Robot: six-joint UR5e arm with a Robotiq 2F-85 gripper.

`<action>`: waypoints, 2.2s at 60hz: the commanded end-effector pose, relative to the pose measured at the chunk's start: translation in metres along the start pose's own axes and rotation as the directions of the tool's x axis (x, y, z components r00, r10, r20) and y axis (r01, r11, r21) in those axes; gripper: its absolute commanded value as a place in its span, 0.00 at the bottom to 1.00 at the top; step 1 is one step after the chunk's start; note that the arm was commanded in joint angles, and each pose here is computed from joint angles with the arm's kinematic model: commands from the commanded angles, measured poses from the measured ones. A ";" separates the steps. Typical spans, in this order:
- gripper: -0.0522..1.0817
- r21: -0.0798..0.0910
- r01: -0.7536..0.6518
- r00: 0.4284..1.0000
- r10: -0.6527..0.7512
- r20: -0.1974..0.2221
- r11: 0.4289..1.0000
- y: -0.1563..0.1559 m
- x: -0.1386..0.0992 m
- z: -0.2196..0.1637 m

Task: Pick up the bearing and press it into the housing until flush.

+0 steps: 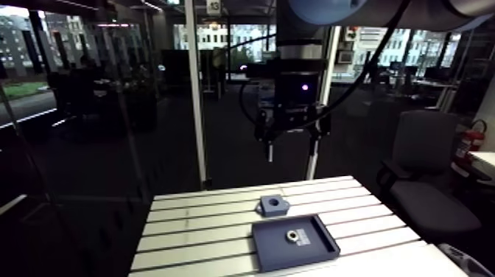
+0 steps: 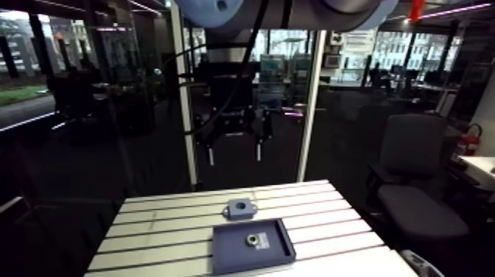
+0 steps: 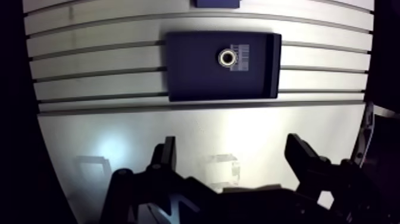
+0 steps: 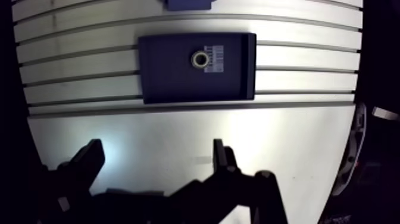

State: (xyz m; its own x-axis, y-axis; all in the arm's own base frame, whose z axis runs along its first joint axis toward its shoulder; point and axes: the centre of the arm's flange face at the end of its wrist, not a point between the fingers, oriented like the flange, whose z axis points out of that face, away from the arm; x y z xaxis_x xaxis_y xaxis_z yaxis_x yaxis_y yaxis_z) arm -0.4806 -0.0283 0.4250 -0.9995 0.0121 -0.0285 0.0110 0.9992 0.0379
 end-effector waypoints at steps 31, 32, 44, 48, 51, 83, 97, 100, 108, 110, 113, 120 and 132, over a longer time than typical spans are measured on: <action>0.05 0.045 0.007 1.000 -0.006 -0.029 0.999 0.030 0.044 0.130; 0.05 0.042 0.008 1.000 -0.007 -0.026 0.999 0.029 0.045 0.134; 0.06 0.043 0.010 1.000 -0.009 -0.013 0.999 0.029 0.044 0.154; 0.06 0.041 0.009 1.000 -0.008 -0.013 0.999 0.029 0.043 0.157; 0.08 0.043 0.008 1.000 -0.008 -0.005 0.999 0.028 0.042 0.161; 0.31 0.042 0.012 0.999 -0.013 0.031 0.999 0.030 0.032 0.220; 0.32 0.043 0.000 0.999 -0.001 0.040 0.999 0.037 0.028 0.231; 0.32 0.045 -0.001 0.999 -0.001 0.047 0.999 0.038 0.027 0.235; 0.32 0.049 -0.002 0.999 -0.001 0.055 0.999 0.038 0.027 0.239; 0.32 0.050 -0.002 0.998 -0.001 0.058 0.999 0.038 0.027 0.240; 0.32 0.052 -0.002 0.998 -0.001 0.062 0.999 0.038 0.028 0.243; 0.32 0.049 -0.001 0.999 -0.002 0.054 0.999 0.039 0.030 0.247; 0.32 0.048 -0.002 0.999 0.000 0.049 0.999 0.039 0.032 0.252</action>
State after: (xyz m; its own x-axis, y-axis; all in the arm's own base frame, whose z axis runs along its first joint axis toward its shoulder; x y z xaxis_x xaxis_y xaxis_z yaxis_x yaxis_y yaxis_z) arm -0.5033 0.0200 0.1786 -0.9967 0.0129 -0.0805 0.0138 0.9999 -0.0104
